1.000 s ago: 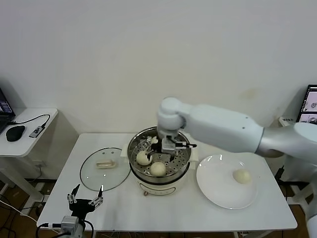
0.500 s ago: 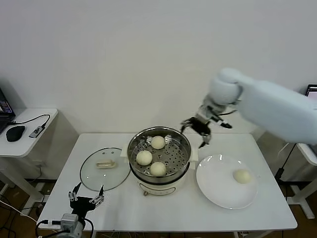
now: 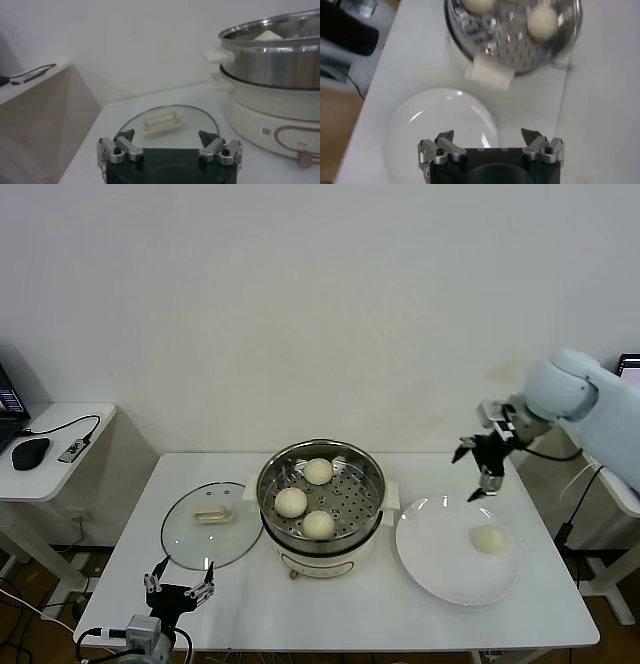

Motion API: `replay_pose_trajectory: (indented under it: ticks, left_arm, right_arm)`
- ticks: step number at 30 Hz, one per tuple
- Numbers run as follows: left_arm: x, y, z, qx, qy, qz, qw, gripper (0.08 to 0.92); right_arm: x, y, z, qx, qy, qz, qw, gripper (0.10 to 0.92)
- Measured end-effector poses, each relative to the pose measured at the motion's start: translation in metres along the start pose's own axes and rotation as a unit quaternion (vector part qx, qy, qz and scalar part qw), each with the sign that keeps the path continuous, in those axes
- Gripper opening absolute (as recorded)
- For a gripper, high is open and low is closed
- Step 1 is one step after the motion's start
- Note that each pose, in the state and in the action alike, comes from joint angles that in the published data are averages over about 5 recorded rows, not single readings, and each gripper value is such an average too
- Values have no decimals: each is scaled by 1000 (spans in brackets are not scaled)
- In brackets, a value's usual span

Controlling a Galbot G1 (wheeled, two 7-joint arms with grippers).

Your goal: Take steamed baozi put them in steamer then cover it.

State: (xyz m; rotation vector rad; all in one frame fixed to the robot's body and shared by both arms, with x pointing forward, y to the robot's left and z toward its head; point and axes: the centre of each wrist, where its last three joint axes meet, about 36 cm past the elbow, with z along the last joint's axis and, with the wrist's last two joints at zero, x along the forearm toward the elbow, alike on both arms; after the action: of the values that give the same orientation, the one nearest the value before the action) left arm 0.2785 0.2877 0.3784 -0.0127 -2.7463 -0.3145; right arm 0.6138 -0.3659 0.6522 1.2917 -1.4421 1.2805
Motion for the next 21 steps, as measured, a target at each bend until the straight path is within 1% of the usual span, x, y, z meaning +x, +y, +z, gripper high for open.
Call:
replay_pose_trajectory:
  ticks: [9,21]
  left_arm:
    - [0,0,5,-2,9,1,1000,823]
    - [-2,1,12,-3,19,0,1000,823]
  right_arm:
    - [-51,14,37,-46,28,-20,998,823]
    - [-104,19,61,-53,52,-23,997,823]
